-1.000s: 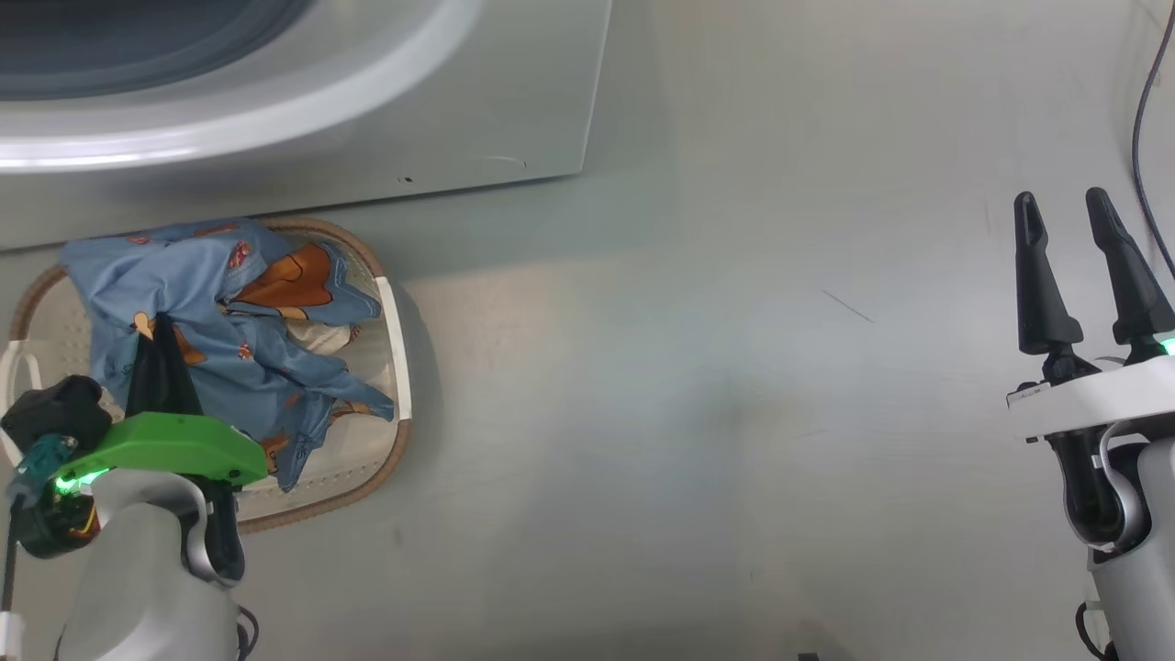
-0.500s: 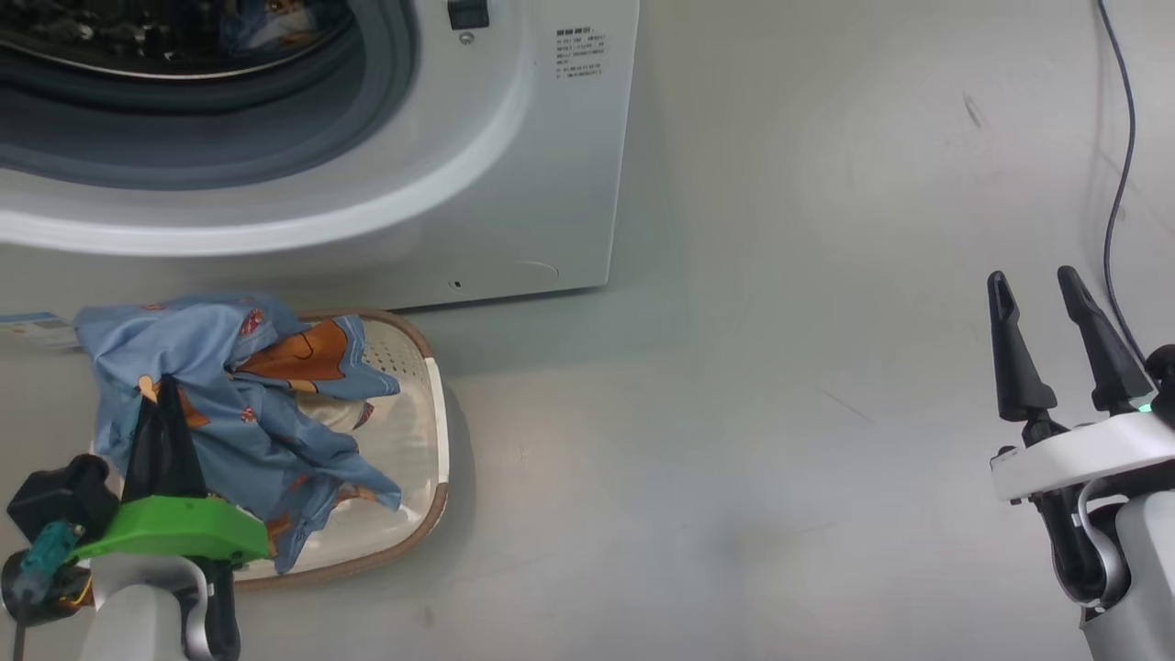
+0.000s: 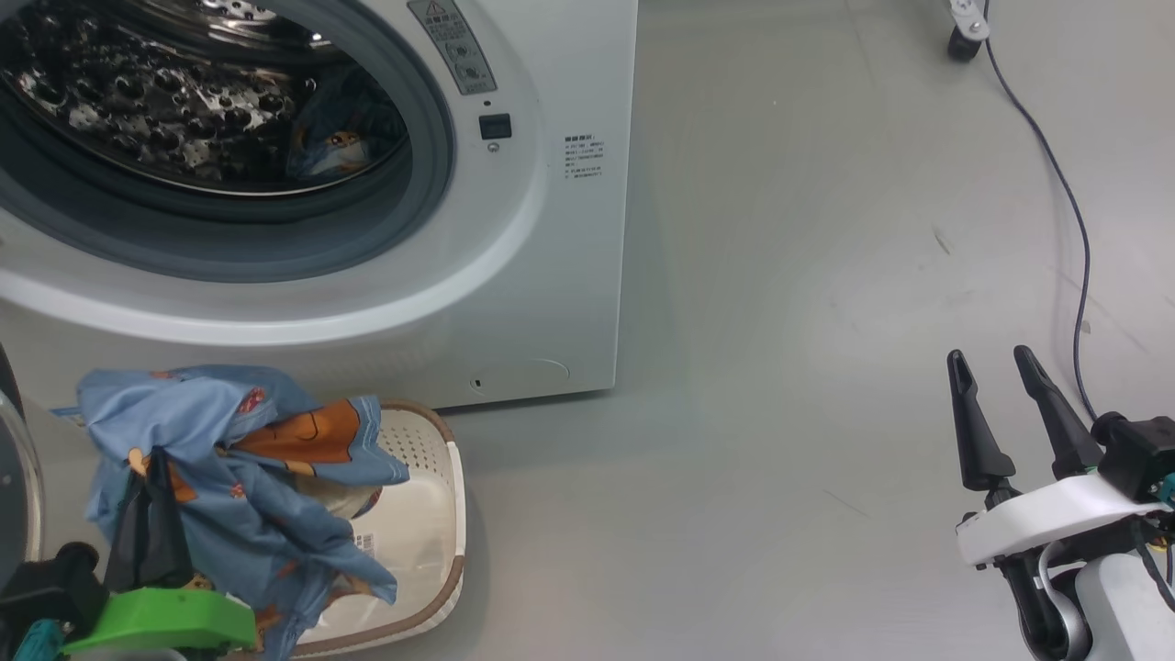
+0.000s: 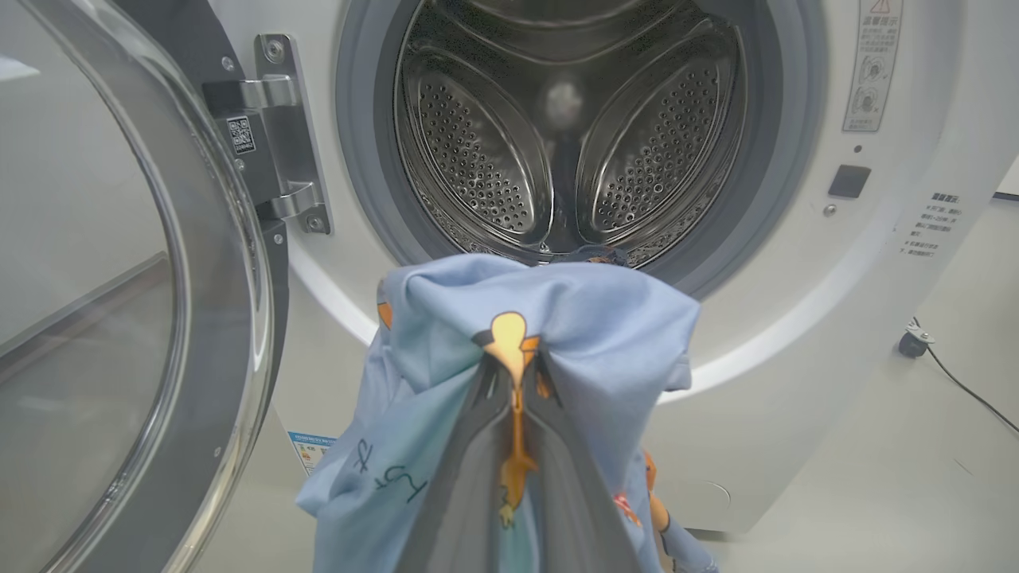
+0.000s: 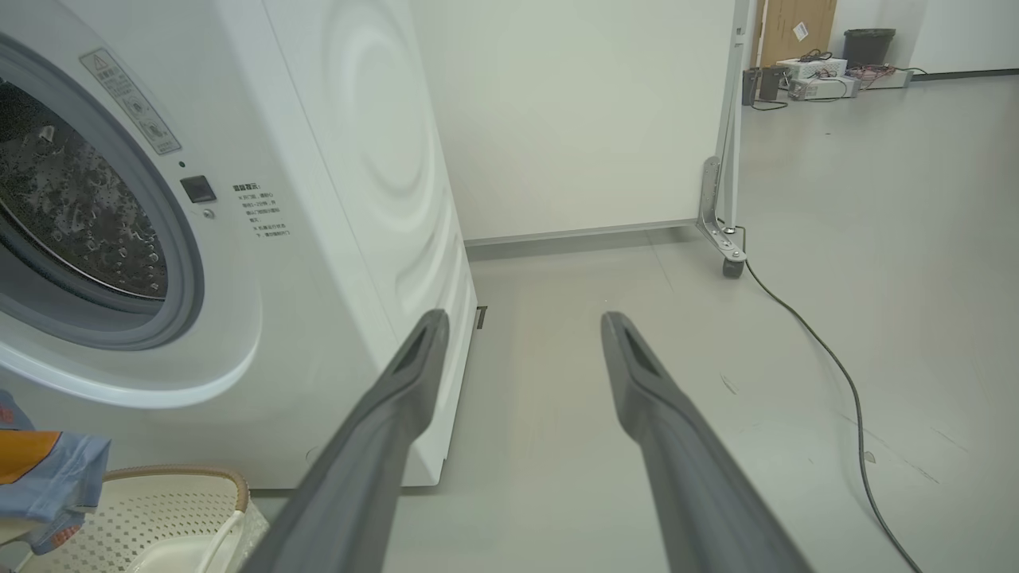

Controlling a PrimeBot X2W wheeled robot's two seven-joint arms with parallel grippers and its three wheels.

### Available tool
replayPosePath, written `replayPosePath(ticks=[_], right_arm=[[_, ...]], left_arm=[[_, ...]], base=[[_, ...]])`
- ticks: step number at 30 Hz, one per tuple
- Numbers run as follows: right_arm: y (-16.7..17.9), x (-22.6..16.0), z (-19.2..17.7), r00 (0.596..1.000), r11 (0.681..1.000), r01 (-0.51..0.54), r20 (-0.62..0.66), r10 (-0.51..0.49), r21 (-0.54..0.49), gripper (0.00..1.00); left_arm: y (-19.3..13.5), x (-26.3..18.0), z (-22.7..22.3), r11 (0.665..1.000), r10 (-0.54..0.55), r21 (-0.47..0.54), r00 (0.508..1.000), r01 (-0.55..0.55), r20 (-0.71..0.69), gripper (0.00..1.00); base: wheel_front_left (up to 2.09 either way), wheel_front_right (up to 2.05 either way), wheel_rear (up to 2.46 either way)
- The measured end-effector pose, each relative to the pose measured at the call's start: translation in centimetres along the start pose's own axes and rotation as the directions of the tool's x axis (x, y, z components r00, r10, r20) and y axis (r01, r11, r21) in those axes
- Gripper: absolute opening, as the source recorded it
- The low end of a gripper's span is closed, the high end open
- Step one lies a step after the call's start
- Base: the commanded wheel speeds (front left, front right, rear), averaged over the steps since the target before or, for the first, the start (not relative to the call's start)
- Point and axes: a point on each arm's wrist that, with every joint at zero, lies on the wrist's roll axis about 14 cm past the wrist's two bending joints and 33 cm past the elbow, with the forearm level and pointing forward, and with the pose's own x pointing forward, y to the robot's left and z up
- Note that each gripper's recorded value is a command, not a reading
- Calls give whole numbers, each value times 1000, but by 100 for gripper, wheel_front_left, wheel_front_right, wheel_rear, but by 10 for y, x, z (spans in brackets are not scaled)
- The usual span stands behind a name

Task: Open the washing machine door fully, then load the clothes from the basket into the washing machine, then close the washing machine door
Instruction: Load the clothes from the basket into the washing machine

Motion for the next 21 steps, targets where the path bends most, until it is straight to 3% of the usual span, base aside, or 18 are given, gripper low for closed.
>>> replayPosePath(ticks=[21], right_arm=[[9, -29, 22, 998, 999, -5, 66, 7, -38, 100]], left_arm=[[10, -49, 22, 1000, 20, 12, 998, -21, 55, 0]], base=[[0, 0, 0]])
